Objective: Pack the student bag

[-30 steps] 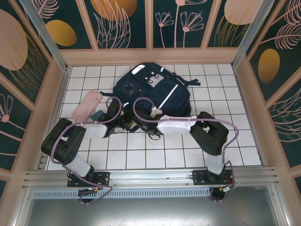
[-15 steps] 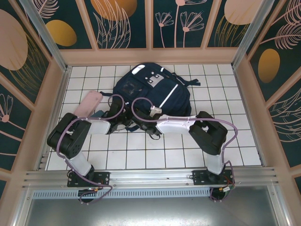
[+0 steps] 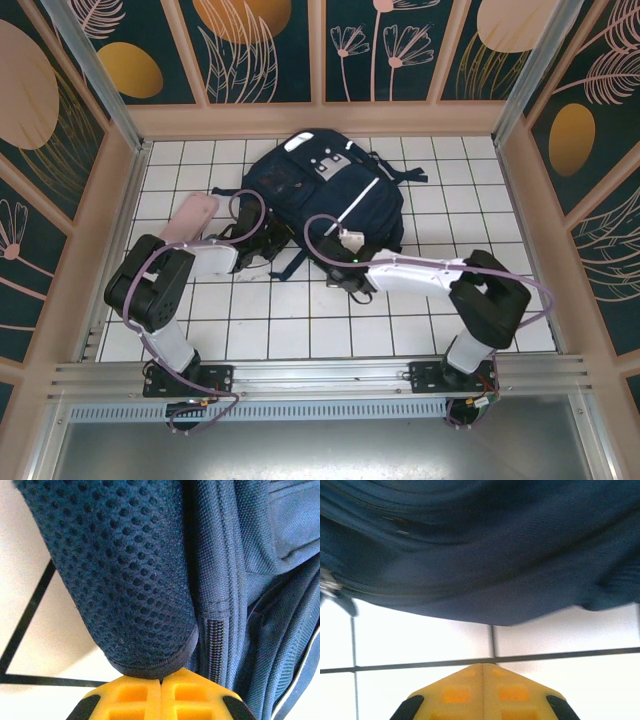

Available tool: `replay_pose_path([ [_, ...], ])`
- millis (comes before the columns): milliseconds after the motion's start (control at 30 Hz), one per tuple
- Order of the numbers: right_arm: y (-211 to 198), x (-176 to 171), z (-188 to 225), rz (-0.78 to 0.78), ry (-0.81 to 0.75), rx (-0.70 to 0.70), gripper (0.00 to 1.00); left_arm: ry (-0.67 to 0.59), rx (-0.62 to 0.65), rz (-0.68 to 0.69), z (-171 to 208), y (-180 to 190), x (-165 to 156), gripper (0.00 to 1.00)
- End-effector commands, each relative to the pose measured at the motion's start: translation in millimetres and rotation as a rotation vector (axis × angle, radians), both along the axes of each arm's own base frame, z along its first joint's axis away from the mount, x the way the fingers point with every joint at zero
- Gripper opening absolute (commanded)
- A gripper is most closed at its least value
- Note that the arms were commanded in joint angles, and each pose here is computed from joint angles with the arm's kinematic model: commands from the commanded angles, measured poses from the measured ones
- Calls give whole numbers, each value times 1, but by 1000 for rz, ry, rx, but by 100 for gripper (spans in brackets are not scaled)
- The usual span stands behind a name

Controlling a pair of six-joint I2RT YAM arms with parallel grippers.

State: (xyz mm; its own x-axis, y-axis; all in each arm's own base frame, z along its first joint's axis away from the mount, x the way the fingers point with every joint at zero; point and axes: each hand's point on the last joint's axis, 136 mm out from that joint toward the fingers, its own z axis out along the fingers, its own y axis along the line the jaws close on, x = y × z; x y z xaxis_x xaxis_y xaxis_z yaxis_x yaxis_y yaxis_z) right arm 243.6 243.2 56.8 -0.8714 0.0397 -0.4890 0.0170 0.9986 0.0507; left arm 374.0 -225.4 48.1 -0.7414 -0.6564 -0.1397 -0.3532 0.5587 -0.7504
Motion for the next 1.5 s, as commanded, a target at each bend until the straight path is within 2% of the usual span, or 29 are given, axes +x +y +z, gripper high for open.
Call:
replay_pose_path([
  [0, -34, -4, 4, 9, 18, -56, 0, -65, 66, 30, 9, 10, 22, 0],
  [133, -16, 0, 17, 83, 7, 37, 3, -85, 32, -23, 19, -1, 24, 0],
  [267, 33, -3, 37, 154, 3, 204, 20, -109, -36, -117, 33, -17, 17, 0],
  [333, 48, 0, 42, 127, 2, 259, 31, -122, -73, -158, 41, -24, 12, 0],
  [467, 70, 12, 48, 51, -14, 335, 40, -156, -111, -205, 60, -28, 1, 0],
  [533, 75, 20, 48, 13, -26, 342, 40, -167, -120, -224, 66, -30, -3, 0],
  [667, 65, 31, 32, -111, -30, 270, 40, -190, -130, -242, 79, -31, -5, 0],
  [867, 74, 39, 32, -98, -50, 276, 40, -205, -145, -269, 89, -35, -7, 0],
  [1167, 49, 56, 25, -176, -121, 77, 33, -216, -162, -272, 98, -38, -5, 0],
  [1300, 46, 60, 27, -180, -148, 52, 33, -204, -144, -260, 94, -35, -4, 0],
  [1367, 45, 62, 29, -181, -161, 41, 29, -196, -142, -250, 91, -34, -4, 0],
  [1467, 41, 63, 33, -179, -174, 15, 17, -188, -136, -240, 88, -33, -3, 0],
])
